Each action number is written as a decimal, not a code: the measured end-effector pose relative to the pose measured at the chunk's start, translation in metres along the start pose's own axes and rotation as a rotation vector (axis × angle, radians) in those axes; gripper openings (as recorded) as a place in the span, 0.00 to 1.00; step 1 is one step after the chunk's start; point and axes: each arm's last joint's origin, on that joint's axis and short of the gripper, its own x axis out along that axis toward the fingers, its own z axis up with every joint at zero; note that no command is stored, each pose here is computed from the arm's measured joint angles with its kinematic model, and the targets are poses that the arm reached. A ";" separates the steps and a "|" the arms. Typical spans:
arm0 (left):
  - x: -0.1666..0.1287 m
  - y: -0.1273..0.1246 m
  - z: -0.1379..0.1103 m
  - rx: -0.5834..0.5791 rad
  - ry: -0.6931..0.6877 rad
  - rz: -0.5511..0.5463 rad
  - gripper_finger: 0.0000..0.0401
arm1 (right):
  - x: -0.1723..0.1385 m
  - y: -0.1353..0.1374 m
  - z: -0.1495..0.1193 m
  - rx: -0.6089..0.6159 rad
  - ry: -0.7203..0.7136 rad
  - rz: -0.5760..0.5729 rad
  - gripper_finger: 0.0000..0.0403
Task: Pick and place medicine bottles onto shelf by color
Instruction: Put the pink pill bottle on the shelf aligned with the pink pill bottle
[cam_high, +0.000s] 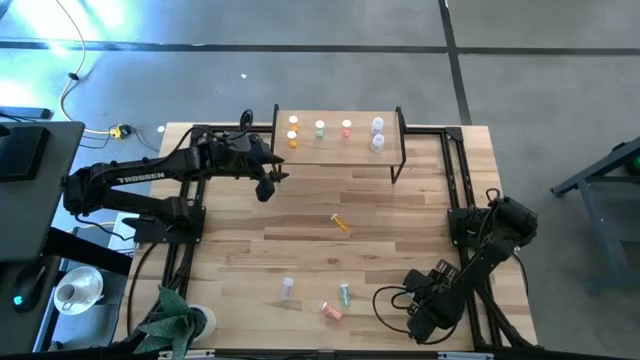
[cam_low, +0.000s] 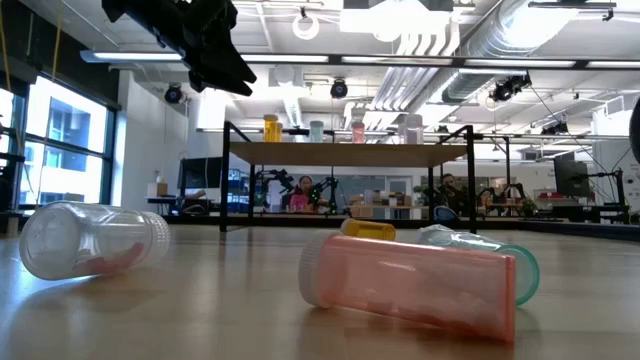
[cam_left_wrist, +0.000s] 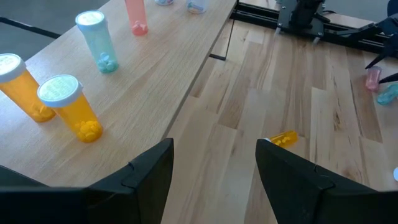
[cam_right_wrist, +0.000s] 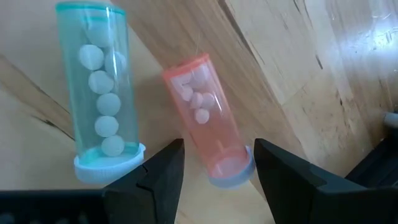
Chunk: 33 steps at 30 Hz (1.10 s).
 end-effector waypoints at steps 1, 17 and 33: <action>0.000 0.000 0.000 0.000 0.000 0.000 0.54 | 0.000 0.000 0.000 -0.001 0.000 0.000 0.47; 0.000 0.000 -0.003 -0.003 0.033 0.001 0.54 | 0.002 -0.001 0.003 -0.004 -0.024 -0.016 0.25; 0.000 -0.004 -0.004 -0.074 0.050 -0.145 0.54 | -0.020 -0.024 0.034 0.002 -0.153 -0.015 0.24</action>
